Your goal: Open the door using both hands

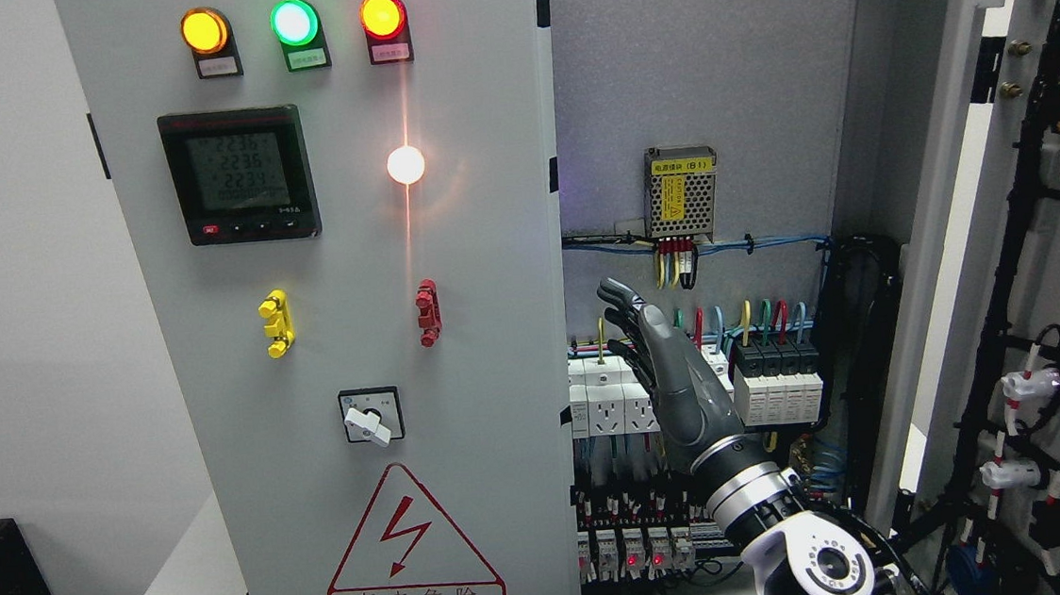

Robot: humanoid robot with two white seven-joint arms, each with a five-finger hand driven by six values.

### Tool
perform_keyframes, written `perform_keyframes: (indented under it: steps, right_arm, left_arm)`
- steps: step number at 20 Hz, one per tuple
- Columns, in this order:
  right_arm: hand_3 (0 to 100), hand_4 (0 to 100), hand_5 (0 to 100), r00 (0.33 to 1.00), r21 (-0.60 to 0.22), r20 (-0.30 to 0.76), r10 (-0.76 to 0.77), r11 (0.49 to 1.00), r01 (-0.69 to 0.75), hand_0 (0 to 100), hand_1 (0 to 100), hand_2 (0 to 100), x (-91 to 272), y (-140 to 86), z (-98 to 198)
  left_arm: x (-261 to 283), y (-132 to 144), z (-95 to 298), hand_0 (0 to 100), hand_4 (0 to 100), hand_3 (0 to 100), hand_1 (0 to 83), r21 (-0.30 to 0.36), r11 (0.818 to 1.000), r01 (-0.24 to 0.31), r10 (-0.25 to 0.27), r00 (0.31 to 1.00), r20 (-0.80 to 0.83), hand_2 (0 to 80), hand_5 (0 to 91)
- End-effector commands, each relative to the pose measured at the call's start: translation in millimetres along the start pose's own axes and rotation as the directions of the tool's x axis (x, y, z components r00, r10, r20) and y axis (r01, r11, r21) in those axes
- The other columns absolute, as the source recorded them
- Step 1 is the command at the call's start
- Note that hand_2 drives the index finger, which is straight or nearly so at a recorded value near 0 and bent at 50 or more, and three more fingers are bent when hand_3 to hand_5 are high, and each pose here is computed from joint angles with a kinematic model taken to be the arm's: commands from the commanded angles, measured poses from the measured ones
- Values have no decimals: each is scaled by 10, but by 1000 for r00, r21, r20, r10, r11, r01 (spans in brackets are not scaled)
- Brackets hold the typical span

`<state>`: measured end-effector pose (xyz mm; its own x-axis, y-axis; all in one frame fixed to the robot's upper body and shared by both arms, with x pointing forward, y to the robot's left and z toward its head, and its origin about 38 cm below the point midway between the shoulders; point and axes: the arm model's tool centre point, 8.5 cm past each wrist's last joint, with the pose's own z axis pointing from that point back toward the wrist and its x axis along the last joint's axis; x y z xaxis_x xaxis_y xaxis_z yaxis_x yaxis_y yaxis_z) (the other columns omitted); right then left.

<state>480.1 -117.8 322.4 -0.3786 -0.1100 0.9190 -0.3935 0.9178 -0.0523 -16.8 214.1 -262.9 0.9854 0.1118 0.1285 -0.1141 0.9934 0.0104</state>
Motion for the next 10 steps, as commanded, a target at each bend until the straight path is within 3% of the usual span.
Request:
perform_keyframes:
  steps: [1,10]
  right_arm:
    - [0,0,0,1000,-6,-30,-10,1000,10,0,0,0,-78,-119,2]
    - [0,0,0,1000,47,-29,10,999,-9,0,0,0,-55,-142,13]
  left_arm:
    - [-75,11,15,0,0,0,0,6,1000,-21,21,1000,-23,0,0]
    - [-75,11,15,0,0,0,0,7,1000,-23,23,999,-23,0,0]
